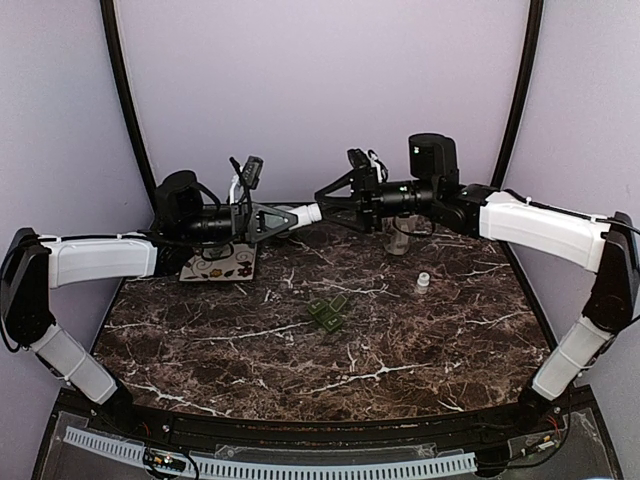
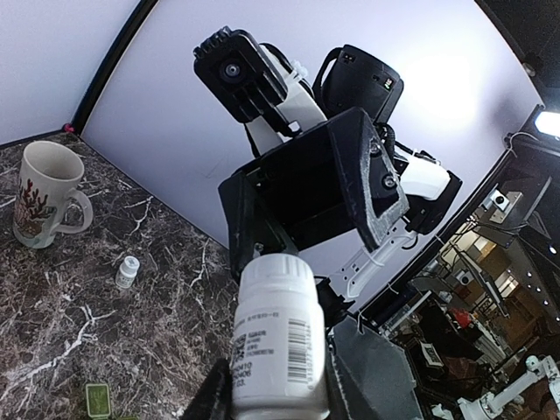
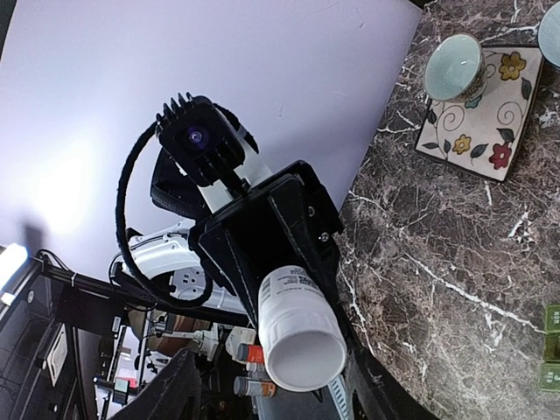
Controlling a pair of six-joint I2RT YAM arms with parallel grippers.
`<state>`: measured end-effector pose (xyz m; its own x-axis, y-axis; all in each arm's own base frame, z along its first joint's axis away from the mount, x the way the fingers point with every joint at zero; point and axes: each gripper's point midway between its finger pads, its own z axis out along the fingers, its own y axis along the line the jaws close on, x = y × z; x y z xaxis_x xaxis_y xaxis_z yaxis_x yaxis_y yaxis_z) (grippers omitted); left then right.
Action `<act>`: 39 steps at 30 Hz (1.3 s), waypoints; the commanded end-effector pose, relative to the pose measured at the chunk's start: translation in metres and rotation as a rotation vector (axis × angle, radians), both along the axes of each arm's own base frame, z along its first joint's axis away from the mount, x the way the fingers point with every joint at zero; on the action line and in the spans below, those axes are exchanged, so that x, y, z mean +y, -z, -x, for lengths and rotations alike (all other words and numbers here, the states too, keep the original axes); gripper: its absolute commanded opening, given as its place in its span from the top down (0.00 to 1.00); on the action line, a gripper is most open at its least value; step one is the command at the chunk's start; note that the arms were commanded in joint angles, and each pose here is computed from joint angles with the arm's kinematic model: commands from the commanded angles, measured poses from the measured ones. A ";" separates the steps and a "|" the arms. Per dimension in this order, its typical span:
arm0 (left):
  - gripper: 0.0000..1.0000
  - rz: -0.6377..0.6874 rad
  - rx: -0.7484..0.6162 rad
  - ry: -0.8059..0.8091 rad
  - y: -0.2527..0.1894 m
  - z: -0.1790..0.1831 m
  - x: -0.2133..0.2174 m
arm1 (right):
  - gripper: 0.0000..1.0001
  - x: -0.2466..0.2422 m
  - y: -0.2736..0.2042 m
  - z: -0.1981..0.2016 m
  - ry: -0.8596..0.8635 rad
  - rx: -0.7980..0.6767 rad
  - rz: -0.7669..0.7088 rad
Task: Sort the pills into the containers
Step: Unscrew the lid of the pill bottle.
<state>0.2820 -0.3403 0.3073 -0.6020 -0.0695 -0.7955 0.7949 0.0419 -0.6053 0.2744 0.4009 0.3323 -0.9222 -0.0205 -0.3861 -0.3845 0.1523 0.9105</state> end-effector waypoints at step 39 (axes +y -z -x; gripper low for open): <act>1.00 0.205 0.135 0.211 -0.058 0.018 -0.007 | 1.00 -0.011 -0.024 0.017 -0.131 -0.578 0.037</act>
<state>0.2813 -0.3496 0.3169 -0.7232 -0.0611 -0.6879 0.6904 -0.0883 -0.7180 0.2699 0.4019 0.3304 -0.7683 -0.1241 -0.6280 -0.6399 0.1217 0.7588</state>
